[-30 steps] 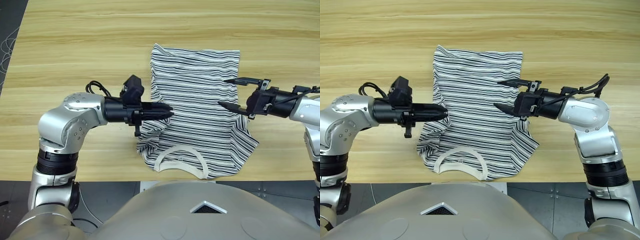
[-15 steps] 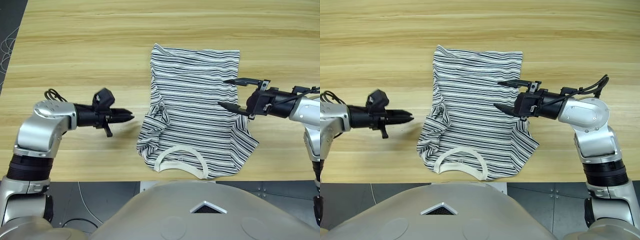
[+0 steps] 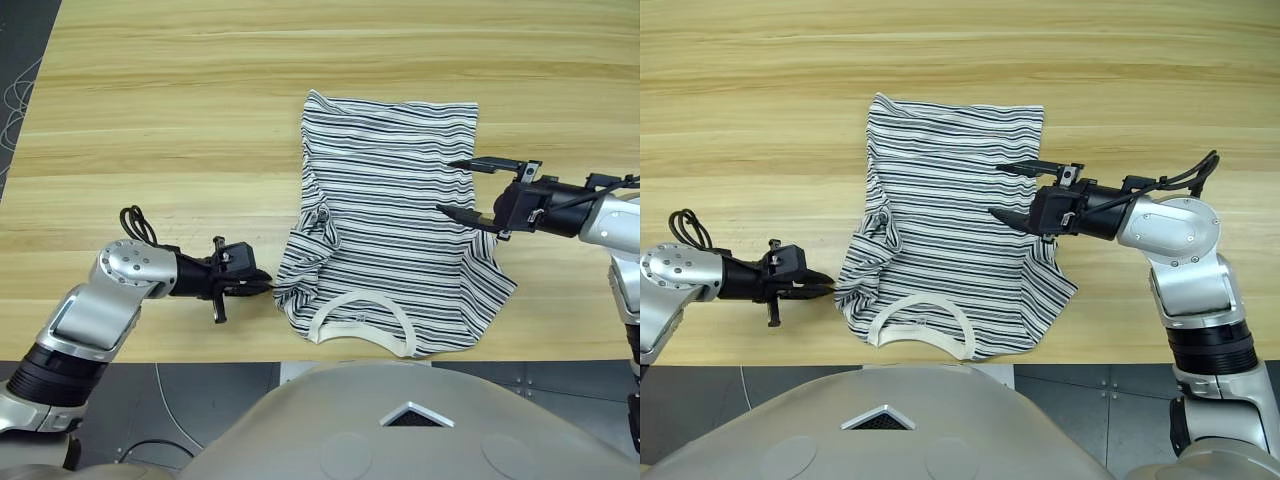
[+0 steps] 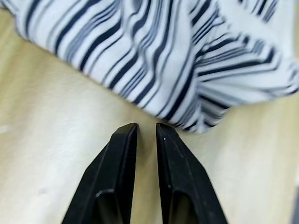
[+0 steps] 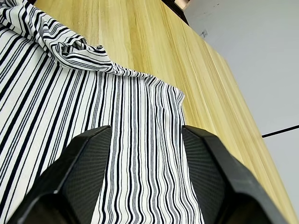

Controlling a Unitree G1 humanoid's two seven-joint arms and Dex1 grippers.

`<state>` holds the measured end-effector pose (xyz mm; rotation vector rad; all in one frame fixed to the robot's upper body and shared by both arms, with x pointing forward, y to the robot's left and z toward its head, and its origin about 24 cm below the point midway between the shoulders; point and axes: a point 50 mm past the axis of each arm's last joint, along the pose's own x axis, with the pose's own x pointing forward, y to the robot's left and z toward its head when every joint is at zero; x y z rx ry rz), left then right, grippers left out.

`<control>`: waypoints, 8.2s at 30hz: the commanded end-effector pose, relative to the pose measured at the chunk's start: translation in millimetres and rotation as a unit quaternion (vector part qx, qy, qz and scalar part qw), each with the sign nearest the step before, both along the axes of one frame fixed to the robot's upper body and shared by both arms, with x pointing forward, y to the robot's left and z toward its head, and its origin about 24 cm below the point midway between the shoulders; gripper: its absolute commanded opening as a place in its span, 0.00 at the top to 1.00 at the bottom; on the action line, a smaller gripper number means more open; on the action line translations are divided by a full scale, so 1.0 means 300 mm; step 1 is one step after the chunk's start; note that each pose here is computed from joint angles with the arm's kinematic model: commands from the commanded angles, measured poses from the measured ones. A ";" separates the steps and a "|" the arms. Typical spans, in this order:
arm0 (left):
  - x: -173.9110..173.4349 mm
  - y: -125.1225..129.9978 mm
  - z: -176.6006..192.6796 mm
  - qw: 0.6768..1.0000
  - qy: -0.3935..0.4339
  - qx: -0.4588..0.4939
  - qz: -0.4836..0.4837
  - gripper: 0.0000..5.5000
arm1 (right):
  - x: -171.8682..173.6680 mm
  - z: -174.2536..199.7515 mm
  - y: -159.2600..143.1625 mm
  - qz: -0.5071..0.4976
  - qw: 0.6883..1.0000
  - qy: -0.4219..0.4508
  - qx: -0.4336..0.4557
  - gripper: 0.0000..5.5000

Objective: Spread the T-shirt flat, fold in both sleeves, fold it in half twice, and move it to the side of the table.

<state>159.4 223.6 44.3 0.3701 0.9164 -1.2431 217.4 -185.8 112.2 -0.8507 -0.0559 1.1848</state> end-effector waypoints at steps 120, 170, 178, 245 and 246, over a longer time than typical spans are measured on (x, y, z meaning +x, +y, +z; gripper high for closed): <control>0.369 0.114 0.213 0.952 -0.255 -0.155 0.062 0.86 | -0.003 -0.142 -0.231 0.041 0.874 0.478 -0.075 0.97; 0.364 0.105 0.249 0.949 -0.269 -0.161 0.042 0.86 | 0.030 -0.144 0.119 0.166 0.886 0.418 -0.117 0.75; 0.353 0.096 0.232 0.950 -0.268 -0.159 0.032 0.86 | 0.015 -0.093 0.056 0.161 0.887 0.425 -0.084 0.75; -0.072 -0.067 -0.114 0.761 -0.464 -0.125 -0.436 0.79 | -0.212 -0.250 0.071 0.323 0.942 -0.024 -0.087 0.76; -0.071 -0.067 -0.116 0.762 -0.464 -0.125 -0.434 0.80 | -0.209 -0.248 0.073 0.325 0.942 -0.023 -0.087 0.79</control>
